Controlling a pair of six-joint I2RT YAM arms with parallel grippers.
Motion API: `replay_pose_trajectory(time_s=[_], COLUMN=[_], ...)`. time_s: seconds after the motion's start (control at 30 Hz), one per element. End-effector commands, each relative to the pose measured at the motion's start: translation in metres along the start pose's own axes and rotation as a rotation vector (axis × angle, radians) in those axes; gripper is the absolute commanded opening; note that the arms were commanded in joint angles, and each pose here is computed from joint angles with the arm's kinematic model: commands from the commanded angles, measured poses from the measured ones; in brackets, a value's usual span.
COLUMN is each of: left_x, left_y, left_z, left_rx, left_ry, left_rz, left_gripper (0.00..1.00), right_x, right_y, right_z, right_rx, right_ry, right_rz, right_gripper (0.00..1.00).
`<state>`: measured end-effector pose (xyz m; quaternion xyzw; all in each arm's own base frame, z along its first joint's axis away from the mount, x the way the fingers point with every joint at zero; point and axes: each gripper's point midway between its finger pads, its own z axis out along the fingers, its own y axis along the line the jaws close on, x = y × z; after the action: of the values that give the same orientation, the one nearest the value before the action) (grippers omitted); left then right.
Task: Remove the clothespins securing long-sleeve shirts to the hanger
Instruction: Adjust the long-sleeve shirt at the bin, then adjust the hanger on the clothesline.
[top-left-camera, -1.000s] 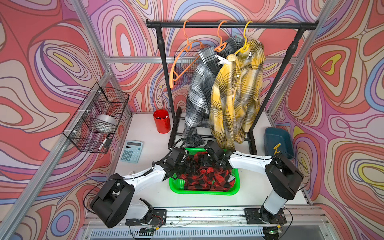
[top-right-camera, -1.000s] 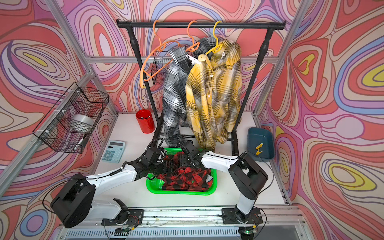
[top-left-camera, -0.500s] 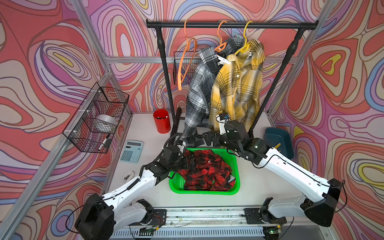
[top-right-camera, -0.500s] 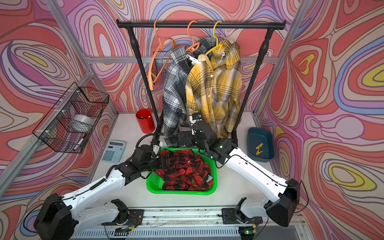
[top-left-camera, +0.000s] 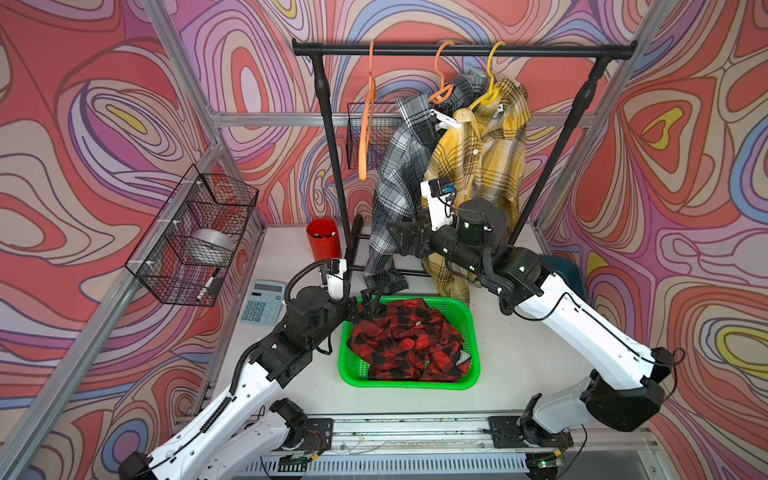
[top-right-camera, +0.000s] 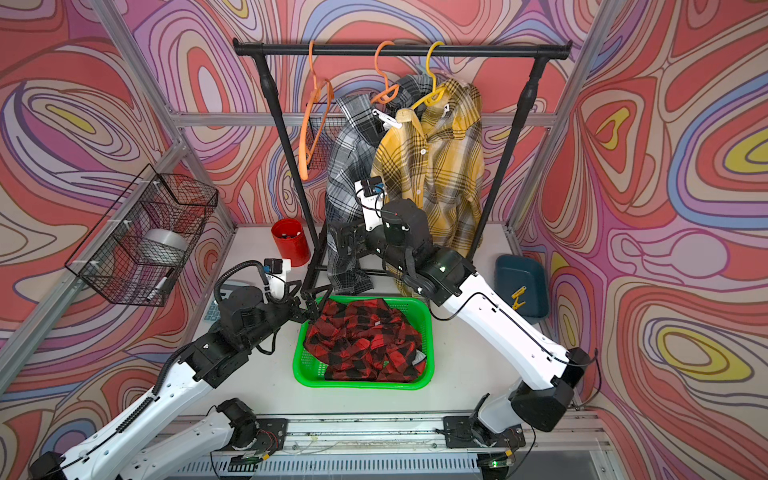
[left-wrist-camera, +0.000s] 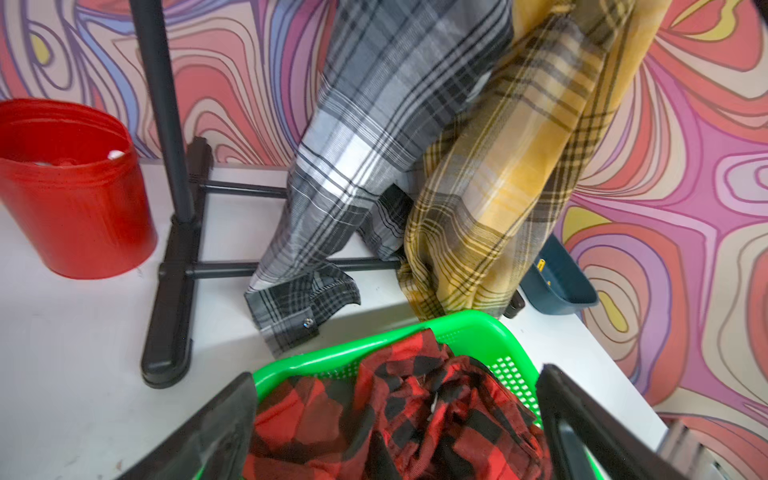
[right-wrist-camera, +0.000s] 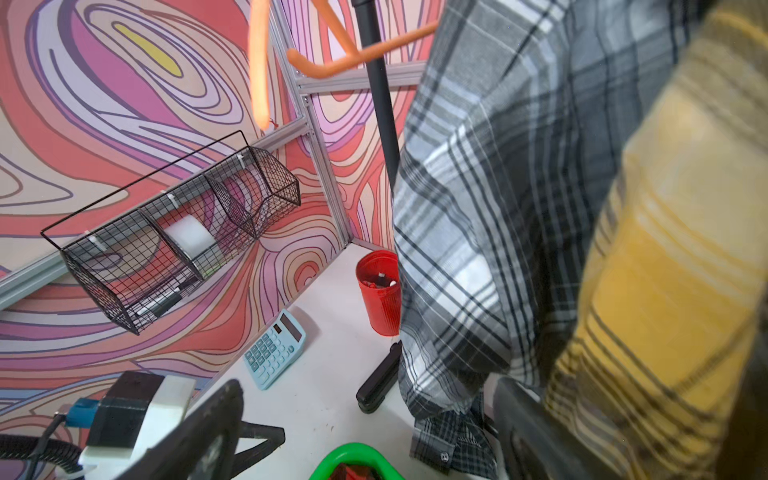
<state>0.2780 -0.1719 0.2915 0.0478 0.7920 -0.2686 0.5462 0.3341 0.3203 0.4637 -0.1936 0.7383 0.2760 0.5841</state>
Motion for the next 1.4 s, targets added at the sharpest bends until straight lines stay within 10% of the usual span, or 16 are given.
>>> replay_pose_trajectory(time_s=[0.0, 0.47, 1.37], left_x=[-0.021, -0.057, -0.078], left_y=[0.022, 0.024, -0.009], left_z=[0.002, 0.037, 0.126], left_rx=[-0.097, -0.019, 0.199], left_ry=[-0.063, -0.101, -0.073], left_rz=[0.02, -0.069, -0.129], left_gripper=[1.0, 1.0, 0.99], right_x=[-0.01, -0.02, -0.047], right_y=[-0.012, -0.073, -0.134], right_z=[0.014, 0.05, -0.05], right_rx=[0.088, 0.309, 0.557], right_ry=[-0.022, -0.028, -0.084], right_rz=[-0.039, -0.06, -0.085], right_gripper=[0.95, 0.94, 0.94])
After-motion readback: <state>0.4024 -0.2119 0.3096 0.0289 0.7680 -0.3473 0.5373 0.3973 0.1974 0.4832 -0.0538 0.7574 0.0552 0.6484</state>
